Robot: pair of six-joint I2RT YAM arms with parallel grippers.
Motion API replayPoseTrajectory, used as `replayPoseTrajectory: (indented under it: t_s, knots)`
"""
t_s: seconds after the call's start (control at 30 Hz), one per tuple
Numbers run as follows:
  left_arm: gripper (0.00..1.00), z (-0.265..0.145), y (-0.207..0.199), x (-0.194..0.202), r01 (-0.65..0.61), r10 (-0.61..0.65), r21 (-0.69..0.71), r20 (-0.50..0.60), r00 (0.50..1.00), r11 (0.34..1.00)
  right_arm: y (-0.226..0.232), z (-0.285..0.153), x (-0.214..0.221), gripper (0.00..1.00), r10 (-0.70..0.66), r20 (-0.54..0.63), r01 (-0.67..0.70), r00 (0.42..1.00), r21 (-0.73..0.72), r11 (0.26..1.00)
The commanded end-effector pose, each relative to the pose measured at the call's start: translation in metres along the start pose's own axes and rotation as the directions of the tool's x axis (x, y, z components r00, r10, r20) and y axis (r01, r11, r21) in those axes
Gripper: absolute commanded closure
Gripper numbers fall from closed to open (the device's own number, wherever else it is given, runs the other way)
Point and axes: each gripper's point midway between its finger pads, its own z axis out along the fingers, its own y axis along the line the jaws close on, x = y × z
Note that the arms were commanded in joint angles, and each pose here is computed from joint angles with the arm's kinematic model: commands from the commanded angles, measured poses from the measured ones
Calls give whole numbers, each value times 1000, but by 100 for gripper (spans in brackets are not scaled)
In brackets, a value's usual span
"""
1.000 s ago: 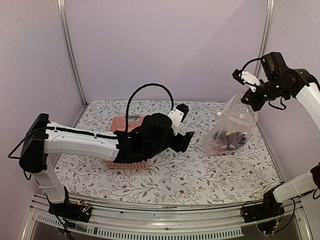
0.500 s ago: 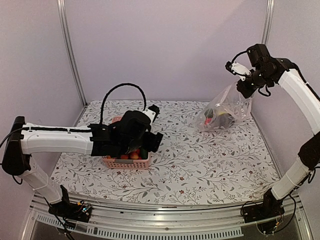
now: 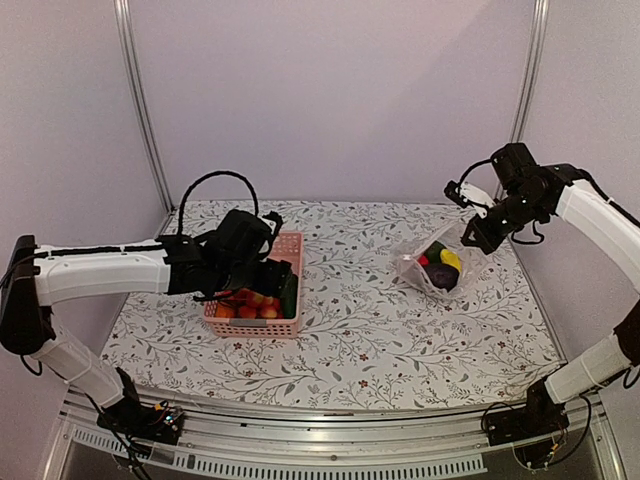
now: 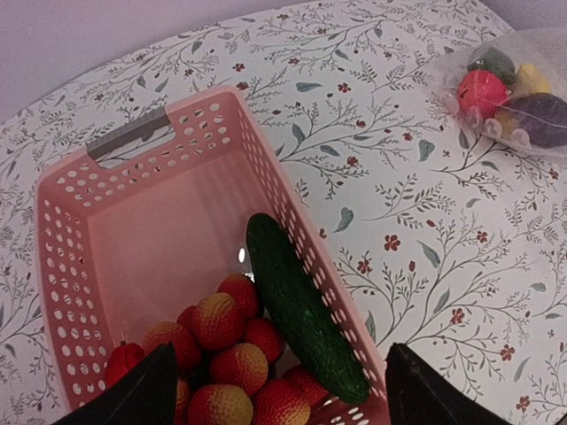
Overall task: Place the food in the zip-top bag and seal the zipper
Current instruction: Adjust the zipper food storage bag at the center of the board, then pick up the fake vegetable from the bin.
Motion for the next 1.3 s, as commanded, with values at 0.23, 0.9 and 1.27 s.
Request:
replayPoseTrajectory:
  t_s: [0.23, 0.9, 1.27]
  knots:
    - [21, -2, 29, 38, 34, -34, -2, -257, 966, 999, 33, -12, -10, 100, 40, 169, -16, 985, -142, 990]
    - [33, 58, 27, -2, 191, -149, 100, -328, 933, 977, 46, 3, -1, 100, 58, 115, -30, 992, -231, 972]
    - [40, 104, 34, 20, 443, -339, 52, -565, 752, 895, 38, 15, 0, 99, 49, 78, -32, 996, -209, 977]
